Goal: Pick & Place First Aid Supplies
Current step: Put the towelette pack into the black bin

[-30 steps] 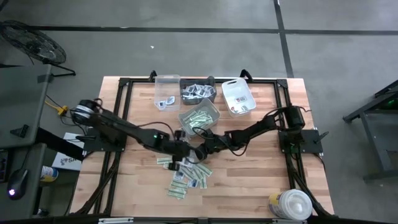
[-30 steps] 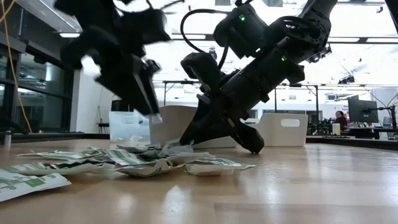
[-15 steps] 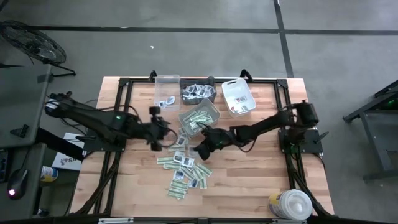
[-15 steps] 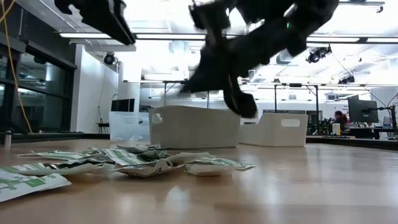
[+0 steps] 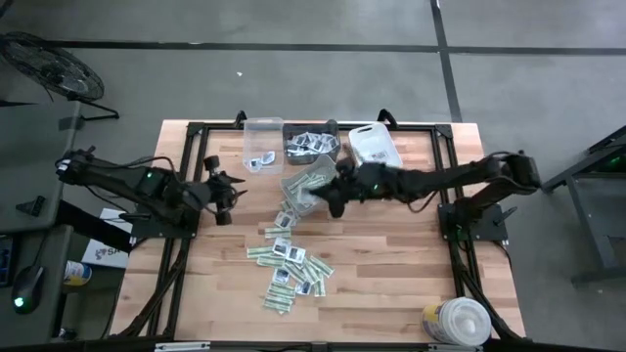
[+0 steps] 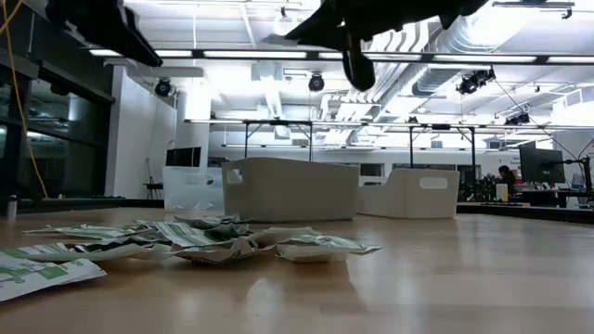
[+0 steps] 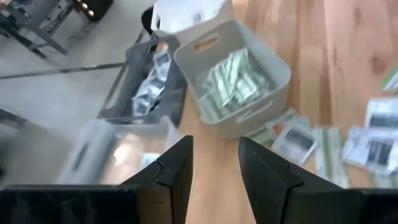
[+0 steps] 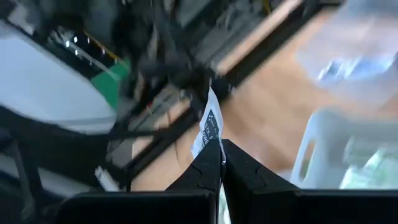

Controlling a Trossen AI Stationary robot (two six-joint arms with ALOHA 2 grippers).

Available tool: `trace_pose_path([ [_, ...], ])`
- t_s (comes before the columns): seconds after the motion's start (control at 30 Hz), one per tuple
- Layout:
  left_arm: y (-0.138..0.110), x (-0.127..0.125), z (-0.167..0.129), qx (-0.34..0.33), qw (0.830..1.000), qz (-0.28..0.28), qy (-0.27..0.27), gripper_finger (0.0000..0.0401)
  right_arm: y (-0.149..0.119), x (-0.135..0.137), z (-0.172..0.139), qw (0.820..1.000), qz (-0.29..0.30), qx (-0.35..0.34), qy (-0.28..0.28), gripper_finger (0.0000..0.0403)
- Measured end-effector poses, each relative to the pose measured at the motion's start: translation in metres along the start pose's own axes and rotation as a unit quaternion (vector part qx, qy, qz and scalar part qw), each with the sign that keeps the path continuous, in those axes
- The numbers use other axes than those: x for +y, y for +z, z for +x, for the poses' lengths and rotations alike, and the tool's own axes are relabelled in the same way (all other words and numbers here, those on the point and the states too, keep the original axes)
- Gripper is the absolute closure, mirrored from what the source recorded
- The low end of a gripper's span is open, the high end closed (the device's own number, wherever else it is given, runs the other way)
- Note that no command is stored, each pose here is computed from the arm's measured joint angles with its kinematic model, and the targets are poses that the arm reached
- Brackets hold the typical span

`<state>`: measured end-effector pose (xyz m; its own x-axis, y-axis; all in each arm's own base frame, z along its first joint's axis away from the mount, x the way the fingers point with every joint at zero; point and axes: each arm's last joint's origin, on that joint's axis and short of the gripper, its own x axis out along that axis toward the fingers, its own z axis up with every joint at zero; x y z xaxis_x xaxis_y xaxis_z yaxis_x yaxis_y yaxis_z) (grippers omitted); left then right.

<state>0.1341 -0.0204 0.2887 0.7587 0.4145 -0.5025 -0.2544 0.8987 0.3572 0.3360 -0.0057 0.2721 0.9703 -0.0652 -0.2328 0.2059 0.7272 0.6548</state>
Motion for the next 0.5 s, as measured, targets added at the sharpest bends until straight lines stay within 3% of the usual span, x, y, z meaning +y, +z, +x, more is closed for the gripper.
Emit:
trace_pose_path([
  [0.23, -0.04, -0.013, 0.016, -0.058, 0.994, -0.081, -0.04, 0.0273, 0.045, -0.02, -0.021, 0.998, -0.024, -0.061, -0.02, 0.0403],
  [0.5, -0.069, -0.03, 0.036, -0.08, 0.984, -0.135, -0.086, 0.0273, 0.089, -0.041, -0.029, 0.992, -0.065, -0.075, -0.073, 0.0402],
])
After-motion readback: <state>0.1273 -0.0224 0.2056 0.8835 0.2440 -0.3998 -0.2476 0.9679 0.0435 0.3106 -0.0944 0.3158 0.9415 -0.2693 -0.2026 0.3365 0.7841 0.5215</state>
